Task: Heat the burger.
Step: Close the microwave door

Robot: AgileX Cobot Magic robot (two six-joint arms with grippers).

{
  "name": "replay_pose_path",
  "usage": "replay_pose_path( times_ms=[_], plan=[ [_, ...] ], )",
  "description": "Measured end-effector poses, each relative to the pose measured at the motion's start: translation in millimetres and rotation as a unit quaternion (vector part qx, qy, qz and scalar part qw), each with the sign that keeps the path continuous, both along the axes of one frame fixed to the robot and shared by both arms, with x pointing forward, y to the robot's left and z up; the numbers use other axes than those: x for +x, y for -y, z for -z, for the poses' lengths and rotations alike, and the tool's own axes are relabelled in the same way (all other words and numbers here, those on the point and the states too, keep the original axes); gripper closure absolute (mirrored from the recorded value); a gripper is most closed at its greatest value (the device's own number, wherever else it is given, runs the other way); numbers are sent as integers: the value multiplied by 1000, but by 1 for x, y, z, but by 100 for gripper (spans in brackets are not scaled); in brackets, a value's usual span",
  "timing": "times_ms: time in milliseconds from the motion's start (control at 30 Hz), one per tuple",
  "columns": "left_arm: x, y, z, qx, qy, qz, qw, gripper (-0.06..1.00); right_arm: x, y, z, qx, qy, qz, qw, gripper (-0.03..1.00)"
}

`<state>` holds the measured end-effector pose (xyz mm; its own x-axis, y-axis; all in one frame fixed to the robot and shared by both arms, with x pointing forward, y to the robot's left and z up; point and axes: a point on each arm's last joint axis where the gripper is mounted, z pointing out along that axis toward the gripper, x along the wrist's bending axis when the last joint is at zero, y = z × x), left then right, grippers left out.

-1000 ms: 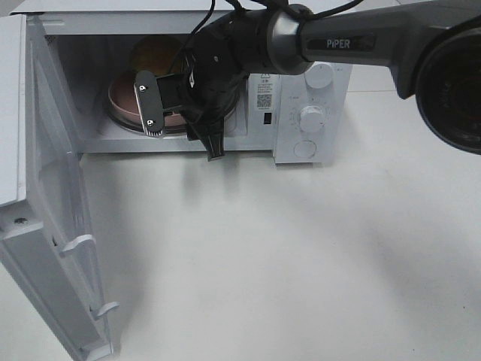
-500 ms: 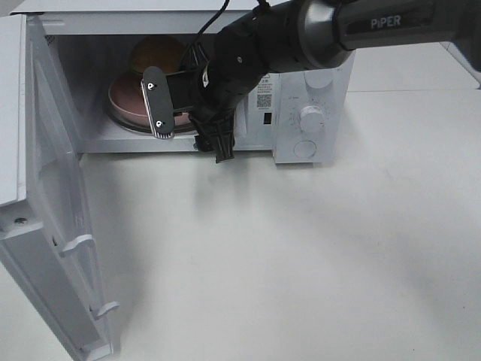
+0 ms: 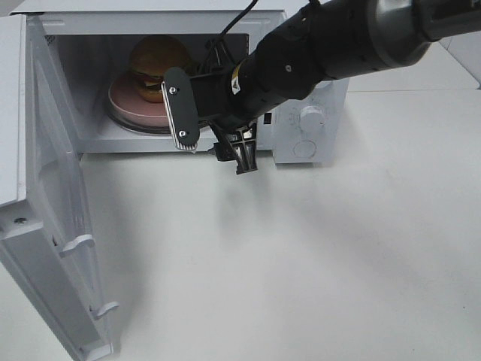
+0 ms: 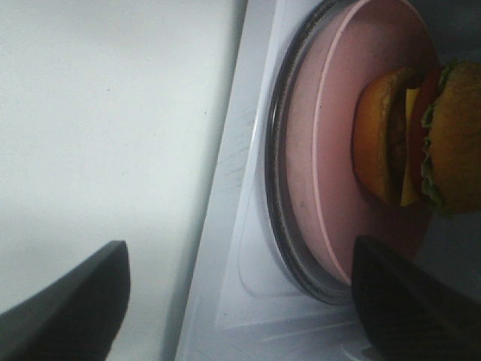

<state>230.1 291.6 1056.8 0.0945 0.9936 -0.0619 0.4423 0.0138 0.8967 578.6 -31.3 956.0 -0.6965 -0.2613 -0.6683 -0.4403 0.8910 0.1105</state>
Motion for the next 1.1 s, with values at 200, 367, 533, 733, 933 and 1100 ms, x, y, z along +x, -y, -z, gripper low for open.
replay_pose_path(
  times_ms=[200,367,533,733,933,1100],
  plan=[
    [0,0,0,0,0,0,1000,18,-16,12,0,0,-12,6,1000,20],
    [0,0,0,0,0,0,1000,18,-32,25,-8,33,-29,42,998,20],
    [0,0,0,0,0,0,1000,18,-47,37,-14,61,-50,81,994,20],
    [0,0,0,0,0,0,1000,18,-64,51,-14,86,-77,124,986,20],
    [0,0,0,0,0,0,1000,18,-87,69,-13,119,-113,182,969,20],
    [0,0,0,0,0,0,1000,18,-107,86,-17,154,-151,253,943,20]
  ],
)
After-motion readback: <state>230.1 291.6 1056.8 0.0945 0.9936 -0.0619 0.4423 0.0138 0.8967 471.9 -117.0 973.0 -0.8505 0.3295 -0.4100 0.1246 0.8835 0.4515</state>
